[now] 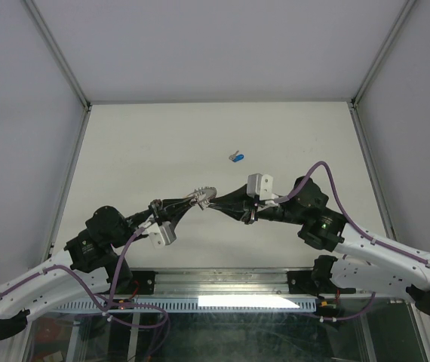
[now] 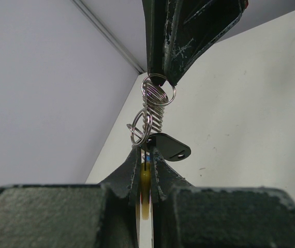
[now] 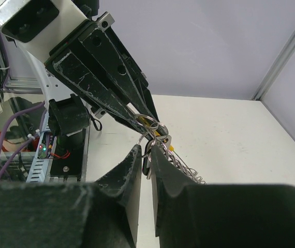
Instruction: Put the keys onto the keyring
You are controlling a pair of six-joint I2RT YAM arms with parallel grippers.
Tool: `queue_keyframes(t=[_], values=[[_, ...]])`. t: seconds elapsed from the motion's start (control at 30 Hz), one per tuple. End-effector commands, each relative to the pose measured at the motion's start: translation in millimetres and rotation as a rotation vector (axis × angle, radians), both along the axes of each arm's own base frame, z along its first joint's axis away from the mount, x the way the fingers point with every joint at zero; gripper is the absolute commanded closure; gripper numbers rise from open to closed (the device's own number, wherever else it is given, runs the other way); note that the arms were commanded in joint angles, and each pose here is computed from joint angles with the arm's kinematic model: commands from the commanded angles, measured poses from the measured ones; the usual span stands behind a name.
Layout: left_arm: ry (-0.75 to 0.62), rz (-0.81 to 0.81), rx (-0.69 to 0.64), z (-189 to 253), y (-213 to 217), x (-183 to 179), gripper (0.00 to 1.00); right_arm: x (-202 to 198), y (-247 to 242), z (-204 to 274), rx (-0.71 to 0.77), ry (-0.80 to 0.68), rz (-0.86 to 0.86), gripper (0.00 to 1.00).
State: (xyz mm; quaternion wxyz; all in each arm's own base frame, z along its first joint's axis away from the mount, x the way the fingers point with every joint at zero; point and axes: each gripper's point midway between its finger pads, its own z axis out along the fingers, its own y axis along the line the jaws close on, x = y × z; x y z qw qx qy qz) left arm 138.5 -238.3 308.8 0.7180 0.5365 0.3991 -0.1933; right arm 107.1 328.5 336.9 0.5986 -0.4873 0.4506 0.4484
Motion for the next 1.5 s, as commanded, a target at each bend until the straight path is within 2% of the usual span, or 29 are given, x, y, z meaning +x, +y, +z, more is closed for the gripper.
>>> queue_keyframes(t=[0.0, 0.87, 1.47], values=[[-0.054, -0.003, -0.076, 27.7, 2.6, -1.4, 1.00, -5.8, -2.1, 20.0, 0.070, -0.021, 0.024, 0.86], [-0.055, 0.001, -0.072, 27.0, 2.3, -0.5, 1.00, -3.0, 5.7, 20.3, 0.059, -0.003, 0.031, 0.87], [-0.055, 0.007, -0.067, 25.9, 4.0, -0.1, 1.00, 12.6, 7.3, 17.6, 0.036, 0.074, -0.053, 0.86]])
